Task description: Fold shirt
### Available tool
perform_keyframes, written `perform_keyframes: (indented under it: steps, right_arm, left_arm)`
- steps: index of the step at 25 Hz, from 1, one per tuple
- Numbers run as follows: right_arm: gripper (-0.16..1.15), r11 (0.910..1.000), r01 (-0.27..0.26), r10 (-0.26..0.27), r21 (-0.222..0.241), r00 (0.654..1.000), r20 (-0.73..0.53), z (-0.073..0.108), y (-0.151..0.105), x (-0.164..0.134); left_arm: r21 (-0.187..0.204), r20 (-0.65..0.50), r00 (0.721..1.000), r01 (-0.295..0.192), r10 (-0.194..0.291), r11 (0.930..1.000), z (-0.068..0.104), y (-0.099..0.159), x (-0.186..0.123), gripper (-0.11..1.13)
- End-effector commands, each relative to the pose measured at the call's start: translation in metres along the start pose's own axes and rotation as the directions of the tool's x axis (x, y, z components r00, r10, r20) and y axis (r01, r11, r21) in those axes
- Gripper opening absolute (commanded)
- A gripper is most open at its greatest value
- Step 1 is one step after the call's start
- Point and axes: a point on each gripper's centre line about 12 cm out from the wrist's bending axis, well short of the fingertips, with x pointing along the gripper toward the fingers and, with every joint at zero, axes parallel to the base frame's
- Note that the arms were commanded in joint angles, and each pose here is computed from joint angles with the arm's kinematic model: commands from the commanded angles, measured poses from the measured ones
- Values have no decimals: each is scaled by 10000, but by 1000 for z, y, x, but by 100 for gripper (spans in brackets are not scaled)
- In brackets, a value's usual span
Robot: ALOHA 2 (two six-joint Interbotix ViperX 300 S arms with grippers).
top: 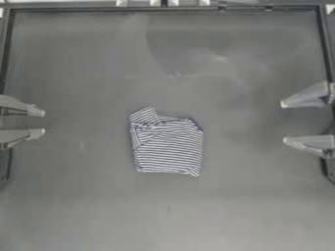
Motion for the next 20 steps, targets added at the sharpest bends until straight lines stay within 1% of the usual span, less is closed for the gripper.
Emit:
perform_keyframes:
  steps: [1,11,15,20]
  right_arm:
    - [100,10000,-4,5,-56,9999,139,4,0,0]
    - [100,10000,72,-72,-7,9999,101,3,-1,0]
    - [100,10000,40,-39,-23,9996,283,3,-1,-5]
    - [100,9998,152,-160,158,9986,512,-2,-4,-14]
  left_arm:
    - [118,276,9996,-40,37,9999,4,1,-2,78]
    - [45,673,9977,-105,102,9999,-3,1,-13,78]
    - [-6,733,9972,-132,132,9999,-6,1,-16,78]
    - [-34,838,9963,-208,210,9998,-7,2,-19,78]
